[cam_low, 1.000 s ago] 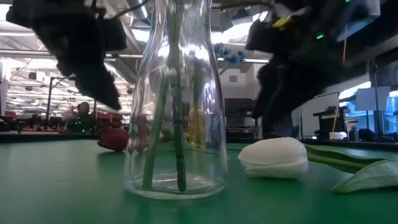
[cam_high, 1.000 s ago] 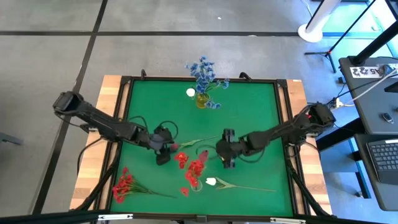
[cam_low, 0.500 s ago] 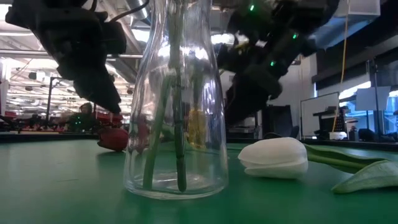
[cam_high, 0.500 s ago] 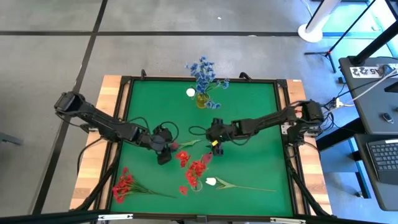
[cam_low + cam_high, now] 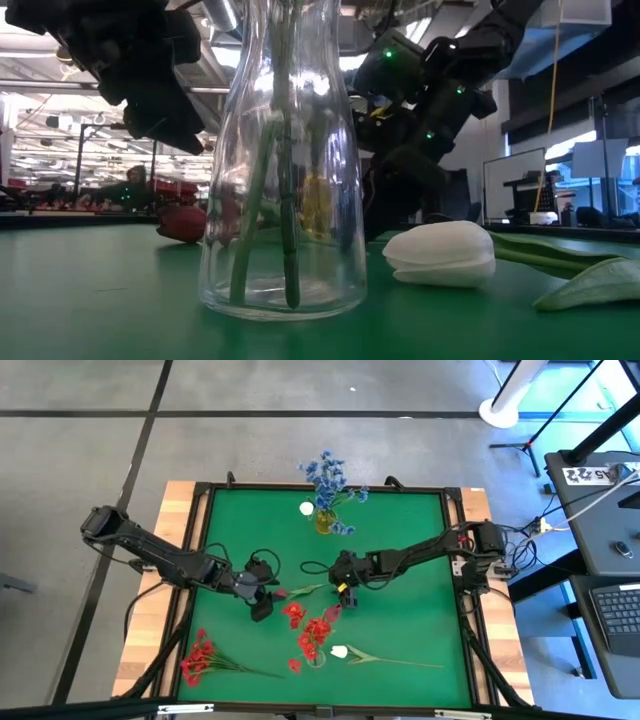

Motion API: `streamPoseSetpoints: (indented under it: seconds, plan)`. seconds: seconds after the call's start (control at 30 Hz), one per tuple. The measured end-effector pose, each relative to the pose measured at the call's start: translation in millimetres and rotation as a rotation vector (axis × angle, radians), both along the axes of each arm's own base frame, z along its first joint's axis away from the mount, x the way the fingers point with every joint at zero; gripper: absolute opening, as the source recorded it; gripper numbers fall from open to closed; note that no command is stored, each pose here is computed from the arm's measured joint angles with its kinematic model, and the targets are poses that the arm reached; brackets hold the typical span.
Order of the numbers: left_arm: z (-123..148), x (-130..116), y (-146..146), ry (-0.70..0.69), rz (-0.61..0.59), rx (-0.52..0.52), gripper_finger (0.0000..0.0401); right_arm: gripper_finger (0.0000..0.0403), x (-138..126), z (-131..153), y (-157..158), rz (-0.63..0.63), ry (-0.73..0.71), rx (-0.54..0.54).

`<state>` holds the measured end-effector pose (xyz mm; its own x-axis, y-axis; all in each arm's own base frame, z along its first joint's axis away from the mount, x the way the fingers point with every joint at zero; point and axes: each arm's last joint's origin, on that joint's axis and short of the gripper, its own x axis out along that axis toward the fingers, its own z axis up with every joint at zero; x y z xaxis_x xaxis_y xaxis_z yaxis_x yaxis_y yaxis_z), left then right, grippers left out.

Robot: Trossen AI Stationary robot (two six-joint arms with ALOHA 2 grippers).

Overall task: Sort flowers into vase by color
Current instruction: Put the red flower into the transparent vase

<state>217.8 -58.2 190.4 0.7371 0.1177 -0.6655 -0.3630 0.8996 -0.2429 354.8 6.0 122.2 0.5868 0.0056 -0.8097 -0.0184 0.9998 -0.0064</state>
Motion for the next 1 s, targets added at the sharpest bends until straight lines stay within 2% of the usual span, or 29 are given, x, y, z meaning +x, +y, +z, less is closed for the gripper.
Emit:
streamPoseSetpoints:
  seconds: [0.3,0.37,0.53,0.67,1.0]
  plan:
    - [0.0,0.0,0.0,0.0,0.0,0.0,0.0233,0.0049,-0.3,-0.8,1.3,0.03,0.005,0.037]
    - [0.0,-0.1,0.0,0.001,0.0,0.0,0.0233,0.0015,-0.4,-0.8,1.3,0.031,0.006,0.038]
    - [0.0,0.0,0.0,0.0,0.0,0.0,0.0233,0.0018,-2.1,2.3,0.8,-0.024,0.007,0.012]
    - [3.0,-1.3,0.4,-0.013,-0.001,-0.003,0.0233,0.0005,-8.6,12.8,-1.4,-0.073,0.016,-0.028]
    - [39.8,-22.0,3.3,-0.195,-0.019,-0.013,0.0233,0.0003,-26.7,89.8,-2.3,-0.136,-0.212,0.016]
